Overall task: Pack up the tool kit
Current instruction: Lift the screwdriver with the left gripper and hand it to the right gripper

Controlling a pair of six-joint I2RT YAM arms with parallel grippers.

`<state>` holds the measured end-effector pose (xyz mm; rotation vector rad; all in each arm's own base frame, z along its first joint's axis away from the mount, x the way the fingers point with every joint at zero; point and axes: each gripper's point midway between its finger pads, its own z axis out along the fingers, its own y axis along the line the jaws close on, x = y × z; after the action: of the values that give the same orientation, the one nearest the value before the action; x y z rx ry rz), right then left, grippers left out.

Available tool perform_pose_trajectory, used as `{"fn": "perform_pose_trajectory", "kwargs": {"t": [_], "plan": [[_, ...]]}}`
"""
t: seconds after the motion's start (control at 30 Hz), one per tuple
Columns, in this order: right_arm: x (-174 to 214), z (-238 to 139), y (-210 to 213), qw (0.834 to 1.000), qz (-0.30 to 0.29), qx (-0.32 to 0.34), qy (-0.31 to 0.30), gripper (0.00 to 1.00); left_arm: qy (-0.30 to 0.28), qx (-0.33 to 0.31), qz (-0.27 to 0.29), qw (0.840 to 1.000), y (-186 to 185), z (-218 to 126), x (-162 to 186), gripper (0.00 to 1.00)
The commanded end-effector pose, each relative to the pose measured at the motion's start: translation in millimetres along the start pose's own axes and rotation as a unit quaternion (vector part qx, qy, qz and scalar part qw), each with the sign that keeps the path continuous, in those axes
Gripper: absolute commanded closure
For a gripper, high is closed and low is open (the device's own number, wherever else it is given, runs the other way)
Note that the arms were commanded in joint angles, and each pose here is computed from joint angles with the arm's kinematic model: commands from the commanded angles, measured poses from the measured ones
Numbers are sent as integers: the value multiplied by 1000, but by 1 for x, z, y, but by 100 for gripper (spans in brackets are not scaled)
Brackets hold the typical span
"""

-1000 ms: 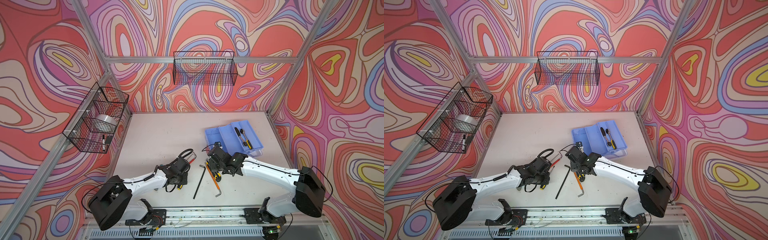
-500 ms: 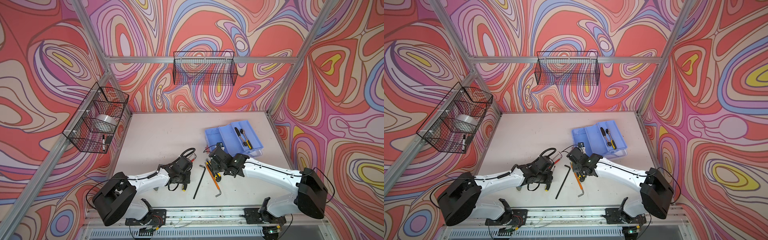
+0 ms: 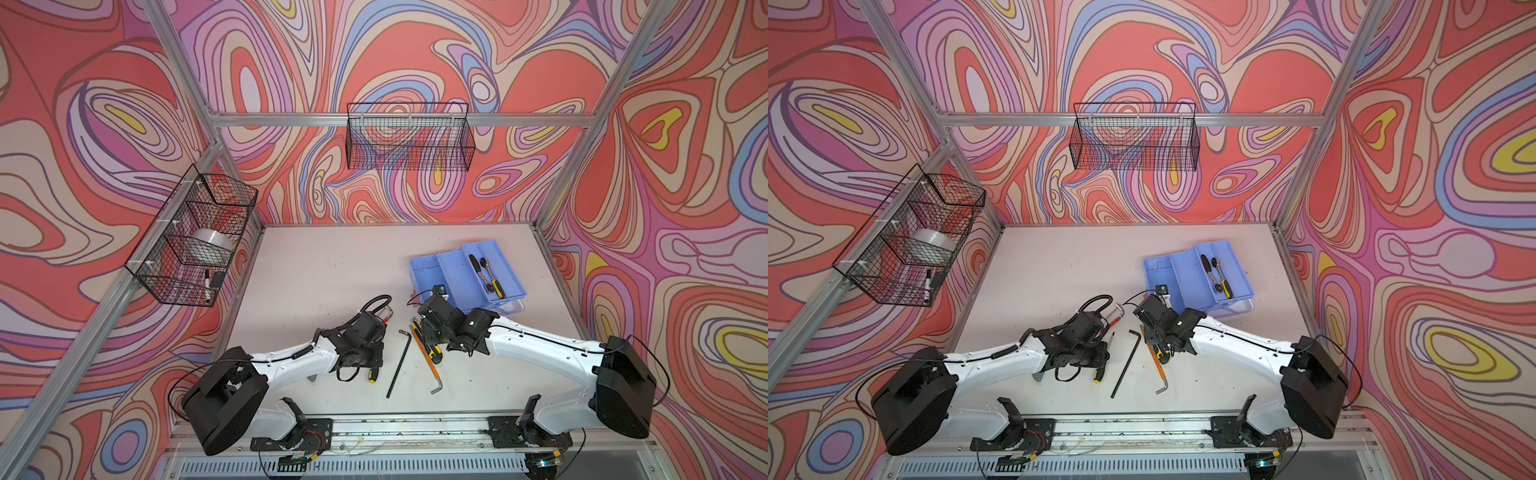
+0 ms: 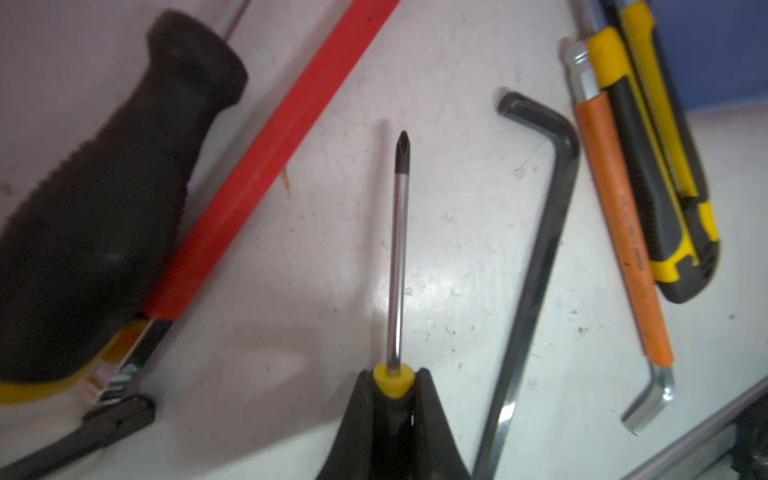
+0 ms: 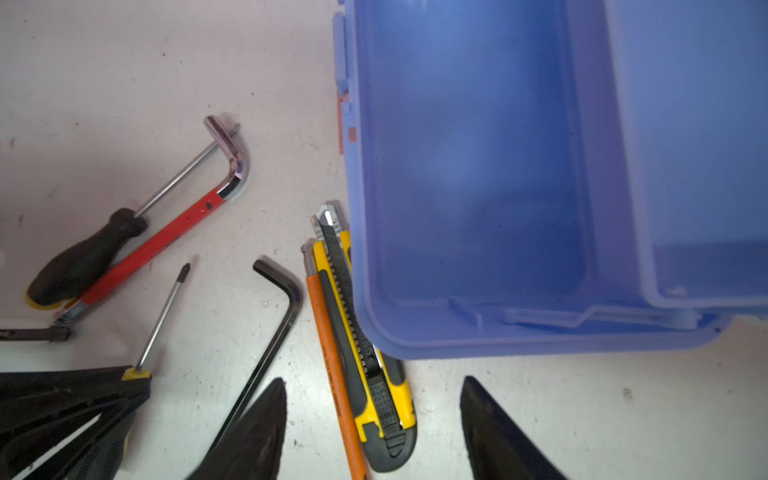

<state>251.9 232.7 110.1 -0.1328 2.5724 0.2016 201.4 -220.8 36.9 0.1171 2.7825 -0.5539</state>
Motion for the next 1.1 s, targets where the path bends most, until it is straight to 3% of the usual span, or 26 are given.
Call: {"fn": "perform_pose_trajectory", "kwargs": {"t": [0.0,0.23,0.5,0.8,1.07], "plan": [[-8,-8,15,998,5,-50,-23,32,-46,66,-13,997,-38,-24,-29,94],[-13,-21,36,992,-1,-123,-42,30,-116,121,-35,985,-62,-47,-61,94],[-18,-39,58,973,-2,-225,-57,29,-190,191,-46,962,-100,-67,-105,95],[-15,-37,60,968,5,-245,-44,31,-219,251,-62,941,-132,-70,-134,95],[-19,-33,50,968,26,-246,-47,37,-218,290,-87,928,-140,-72,-134,95]]}}
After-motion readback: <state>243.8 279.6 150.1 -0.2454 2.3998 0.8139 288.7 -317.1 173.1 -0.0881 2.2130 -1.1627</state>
